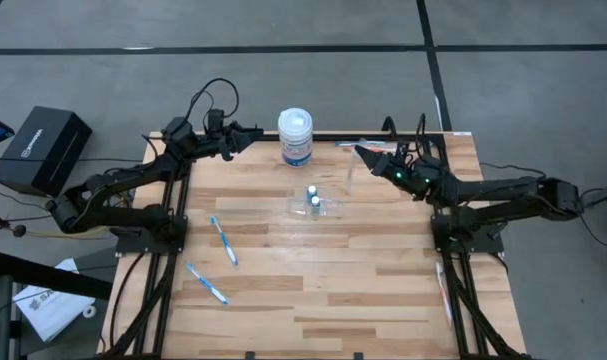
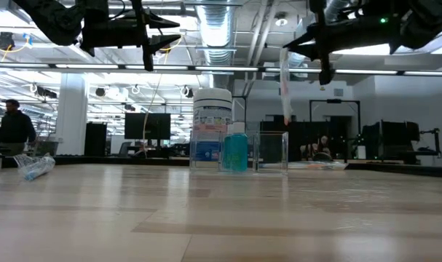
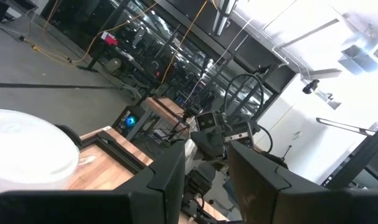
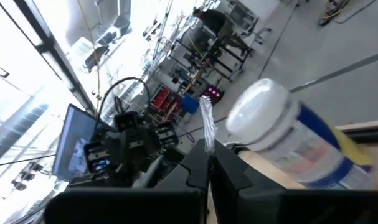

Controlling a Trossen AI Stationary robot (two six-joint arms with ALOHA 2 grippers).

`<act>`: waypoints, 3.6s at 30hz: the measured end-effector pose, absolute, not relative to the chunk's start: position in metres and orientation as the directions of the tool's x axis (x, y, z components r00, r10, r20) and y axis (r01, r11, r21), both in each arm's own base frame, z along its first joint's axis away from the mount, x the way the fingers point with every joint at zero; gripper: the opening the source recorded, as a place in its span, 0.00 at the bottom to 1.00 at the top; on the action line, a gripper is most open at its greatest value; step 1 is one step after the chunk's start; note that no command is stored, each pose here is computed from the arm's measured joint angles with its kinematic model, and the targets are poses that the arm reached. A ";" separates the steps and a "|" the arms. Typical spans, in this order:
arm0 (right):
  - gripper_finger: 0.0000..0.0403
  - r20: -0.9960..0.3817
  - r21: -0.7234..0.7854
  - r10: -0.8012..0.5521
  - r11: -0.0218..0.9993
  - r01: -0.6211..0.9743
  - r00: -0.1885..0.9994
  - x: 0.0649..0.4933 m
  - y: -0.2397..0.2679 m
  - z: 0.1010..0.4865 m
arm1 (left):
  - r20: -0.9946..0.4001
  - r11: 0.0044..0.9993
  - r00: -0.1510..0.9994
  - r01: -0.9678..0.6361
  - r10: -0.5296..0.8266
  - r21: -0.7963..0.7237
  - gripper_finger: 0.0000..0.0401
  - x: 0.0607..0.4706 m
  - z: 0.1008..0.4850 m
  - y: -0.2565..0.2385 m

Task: Pick & Place toothbrushing station
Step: Put the bottom left orange toothbrush into the transparent organizer, then put the bottom orange toothbrush into the transparent organizer

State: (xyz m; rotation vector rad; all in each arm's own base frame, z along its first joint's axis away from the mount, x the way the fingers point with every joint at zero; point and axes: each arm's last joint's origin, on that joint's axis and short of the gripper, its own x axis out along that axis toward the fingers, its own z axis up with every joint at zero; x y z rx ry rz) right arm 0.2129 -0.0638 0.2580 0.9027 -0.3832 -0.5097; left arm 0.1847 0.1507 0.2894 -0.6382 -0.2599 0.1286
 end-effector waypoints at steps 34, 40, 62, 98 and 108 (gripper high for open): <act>0.00 -0.126 0.804 -0.375 0.504 0.316 0.919 0.263 -0.060 0.219 | 0.213 0.802 0.957 -0.031 0.196 -0.597 0.29 0.184 0.291 0.150; 0.00 -0.156 0.804 -0.365 0.493 0.333 0.918 0.260 -0.057 0.211 | 0.213 0.802 0.957 -0.032 0.196 -0.596 0.29 0.184 0.291 0.150; 0.33 -0.140 0.804 -0.288 0.525 0.278 0.947 0.262 -0.052 0.212 | 0.210 0.805 0.961 -0.020 0.179 -0.593 0.29 0.185 0.291 0.150; 0.46 -0.785 0.617 0.151 0.104 0.780 0.600 0.150 0.057 0.204 | 0.207 0.808 0.966 -0.001 0.152 -0.589 0.29 0.185 0.291 0.149; 0.45 -0.884 0.378 0.303 0.016 0.926 0.356 0.118 0.088 0.195 | 0.207 0.808 0.966 -0.001 0.152 -0.589 0.29 0.185 0.291 0.149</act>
